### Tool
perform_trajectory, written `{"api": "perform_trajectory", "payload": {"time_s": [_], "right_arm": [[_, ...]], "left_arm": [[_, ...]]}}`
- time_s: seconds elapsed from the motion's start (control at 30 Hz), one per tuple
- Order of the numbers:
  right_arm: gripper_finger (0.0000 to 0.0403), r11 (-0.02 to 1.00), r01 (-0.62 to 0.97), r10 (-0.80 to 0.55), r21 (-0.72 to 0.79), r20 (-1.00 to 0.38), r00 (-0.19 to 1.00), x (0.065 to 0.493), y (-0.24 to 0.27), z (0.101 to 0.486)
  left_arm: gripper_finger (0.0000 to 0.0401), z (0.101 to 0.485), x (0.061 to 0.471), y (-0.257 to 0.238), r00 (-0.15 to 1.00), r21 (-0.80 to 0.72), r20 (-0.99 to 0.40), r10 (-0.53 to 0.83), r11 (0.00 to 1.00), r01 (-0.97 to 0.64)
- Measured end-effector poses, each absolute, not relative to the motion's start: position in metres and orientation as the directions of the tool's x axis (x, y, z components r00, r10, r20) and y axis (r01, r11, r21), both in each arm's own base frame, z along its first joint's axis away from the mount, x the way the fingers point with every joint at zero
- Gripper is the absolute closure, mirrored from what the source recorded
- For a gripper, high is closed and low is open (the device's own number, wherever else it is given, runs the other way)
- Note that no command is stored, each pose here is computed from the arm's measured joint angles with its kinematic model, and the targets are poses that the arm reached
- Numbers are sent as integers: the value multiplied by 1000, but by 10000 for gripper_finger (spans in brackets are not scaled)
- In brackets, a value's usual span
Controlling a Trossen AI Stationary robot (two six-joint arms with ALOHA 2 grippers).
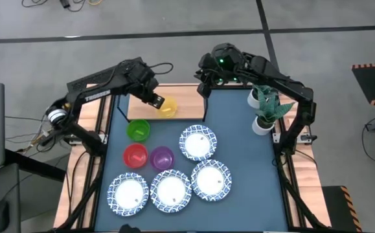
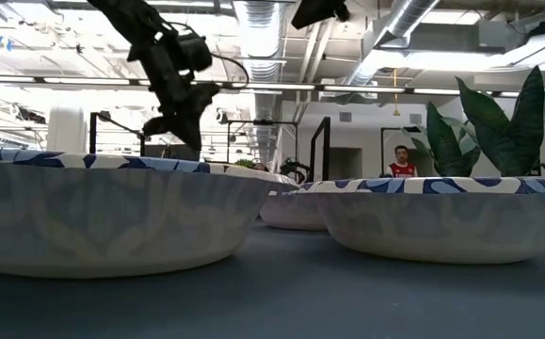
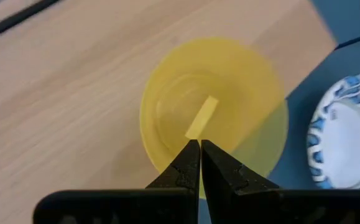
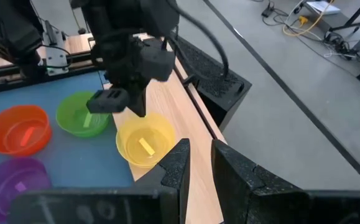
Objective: Place and stack bowls onto a shelf
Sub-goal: Put the yellow bowl on the shelf, then stack the green bowl on top of the yellow bowl on the shelf
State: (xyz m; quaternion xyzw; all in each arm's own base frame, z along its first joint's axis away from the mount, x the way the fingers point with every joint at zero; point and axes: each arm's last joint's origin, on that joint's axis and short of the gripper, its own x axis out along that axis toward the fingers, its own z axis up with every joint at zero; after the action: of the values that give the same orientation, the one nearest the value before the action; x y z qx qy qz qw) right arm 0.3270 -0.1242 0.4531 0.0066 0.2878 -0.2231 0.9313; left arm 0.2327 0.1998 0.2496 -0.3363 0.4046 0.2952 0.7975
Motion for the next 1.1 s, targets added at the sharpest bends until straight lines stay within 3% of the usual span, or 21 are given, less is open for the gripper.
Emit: {"api": "perform_trajectory", "payload": {"time_s": [0.37, 0.63, 0.87, 1.1], "right_arm": [[312, 900, 420, -412, -115, -537, 736, 327, -124, 453], [312, 898, 424, -415, -115, -537, 734, 327, -126, 453], [312, 899, 424, -408, -110, -562, 719, 333, -127, 439], [312, 923, 368, -363, -115, -580, 729, 341, -122, 425]], "left_arm": [[401, 231, 237, 208, 366, -155, -894, 259, 588, -794], [401, 231, 238, 210, 359, -128, -884, 300, 583, -803], [401, 240, 240, 209, 441, -200, -848, 293, 593, -780], [401, 295, 215, 179, 654, -430, -729, 203, 608, -668]]}}
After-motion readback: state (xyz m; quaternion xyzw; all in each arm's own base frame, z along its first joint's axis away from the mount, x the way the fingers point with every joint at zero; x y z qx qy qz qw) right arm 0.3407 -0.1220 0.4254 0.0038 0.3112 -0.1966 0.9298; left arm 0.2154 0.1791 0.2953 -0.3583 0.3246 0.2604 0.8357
